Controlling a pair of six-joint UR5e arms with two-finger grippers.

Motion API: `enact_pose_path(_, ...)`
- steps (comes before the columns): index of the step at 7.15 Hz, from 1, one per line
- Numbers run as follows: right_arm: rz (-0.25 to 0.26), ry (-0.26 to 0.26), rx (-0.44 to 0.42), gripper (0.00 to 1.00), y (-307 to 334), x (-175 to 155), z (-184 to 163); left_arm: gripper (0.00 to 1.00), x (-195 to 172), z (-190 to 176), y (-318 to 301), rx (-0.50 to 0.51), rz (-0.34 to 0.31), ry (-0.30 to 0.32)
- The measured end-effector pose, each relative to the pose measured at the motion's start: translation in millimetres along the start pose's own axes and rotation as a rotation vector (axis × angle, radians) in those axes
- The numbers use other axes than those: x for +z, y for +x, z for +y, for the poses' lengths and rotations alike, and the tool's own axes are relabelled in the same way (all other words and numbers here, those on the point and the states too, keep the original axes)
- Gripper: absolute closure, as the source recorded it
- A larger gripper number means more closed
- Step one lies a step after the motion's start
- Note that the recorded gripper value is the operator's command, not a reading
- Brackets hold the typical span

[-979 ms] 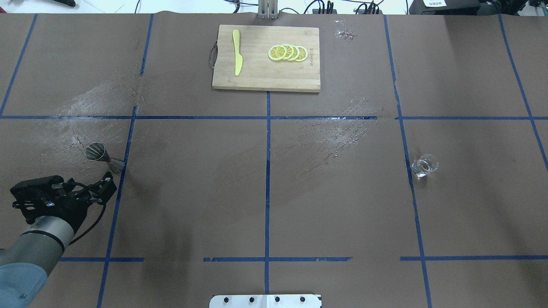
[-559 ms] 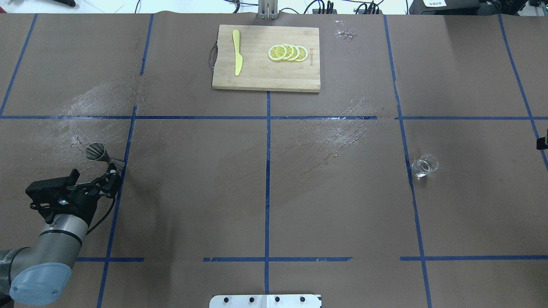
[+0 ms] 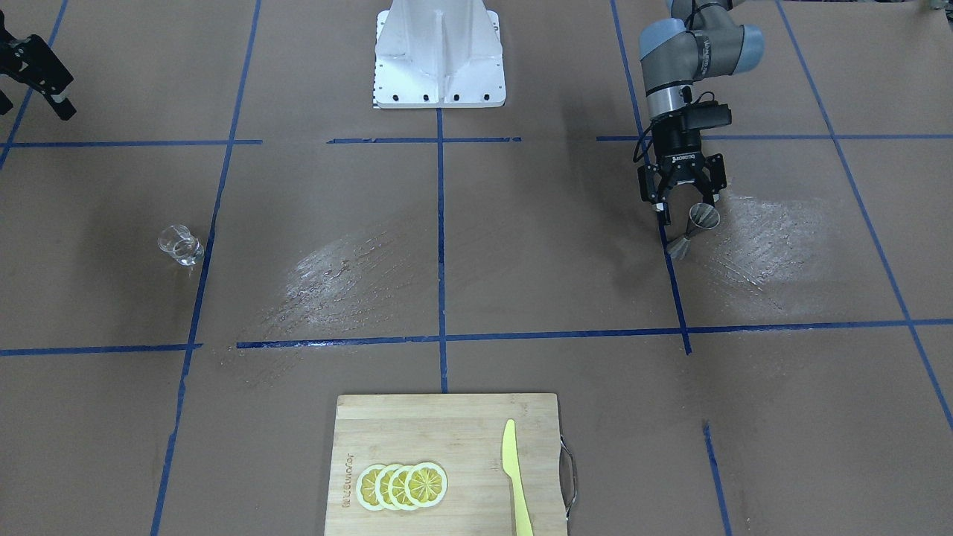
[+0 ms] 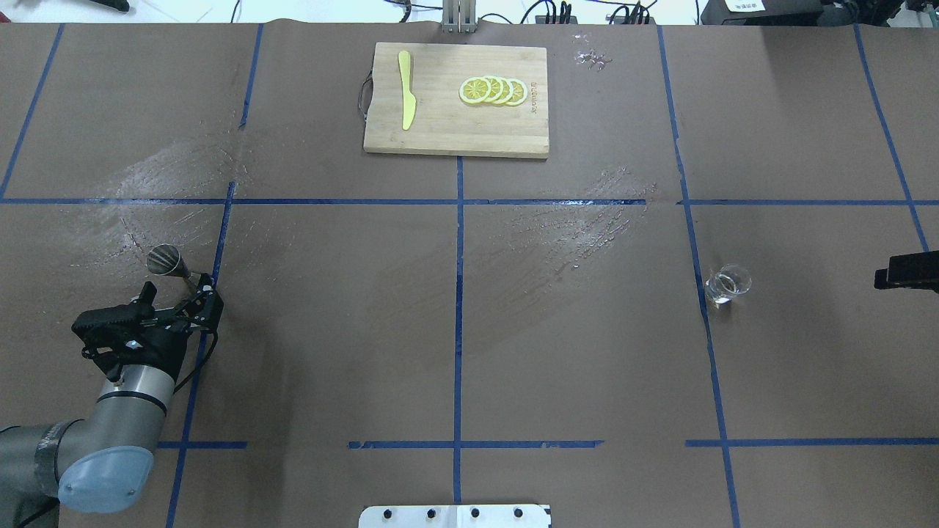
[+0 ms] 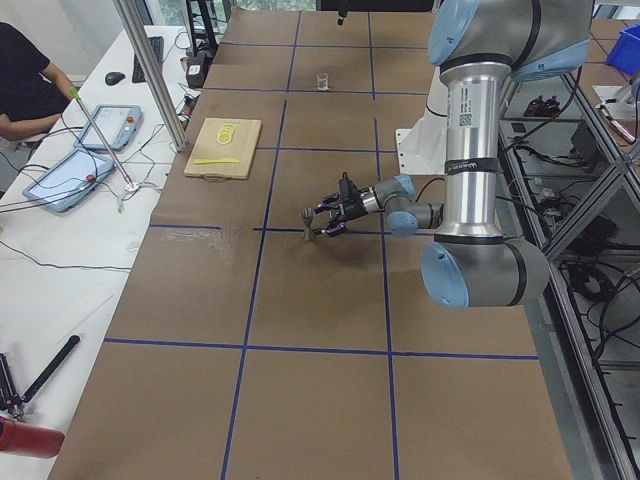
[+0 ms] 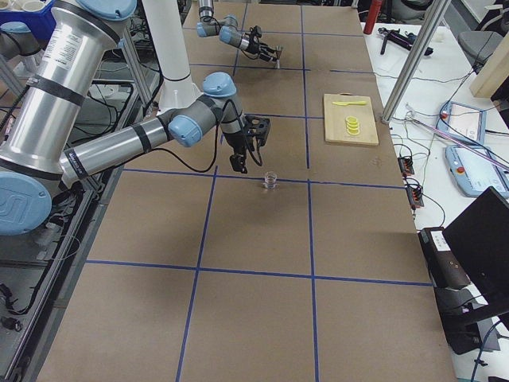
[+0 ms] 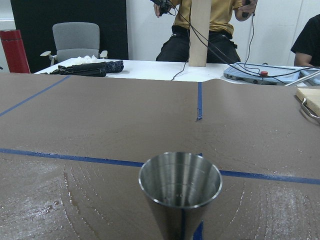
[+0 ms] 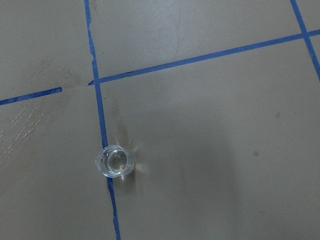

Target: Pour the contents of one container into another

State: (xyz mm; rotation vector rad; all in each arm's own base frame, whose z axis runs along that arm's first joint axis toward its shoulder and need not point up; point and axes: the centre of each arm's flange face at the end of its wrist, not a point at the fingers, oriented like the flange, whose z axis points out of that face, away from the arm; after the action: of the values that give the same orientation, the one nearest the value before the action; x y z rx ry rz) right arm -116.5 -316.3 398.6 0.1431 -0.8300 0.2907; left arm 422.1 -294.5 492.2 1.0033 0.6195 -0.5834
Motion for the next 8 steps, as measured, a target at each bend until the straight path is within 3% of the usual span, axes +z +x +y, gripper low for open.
enact_pose_path(6, -0.007, -0.018, -0.014, 0.00, -29, 10, 29, 0.22, 26, 3, 7, 0.017, -0.031, 0.040)
enact_pose_path(7, -0.008, -0.022, -0.015, 0.00, -31, 10, 30, 0.27, 32, 3, 8, 0.022, -0.037, 0.046)
enact_pose_path(8, -0.008, -0.025, -0.013, 0.00, -31, 11, 32, 0.44, 37, 4, 10, 0.024, -0.042, 0.051)
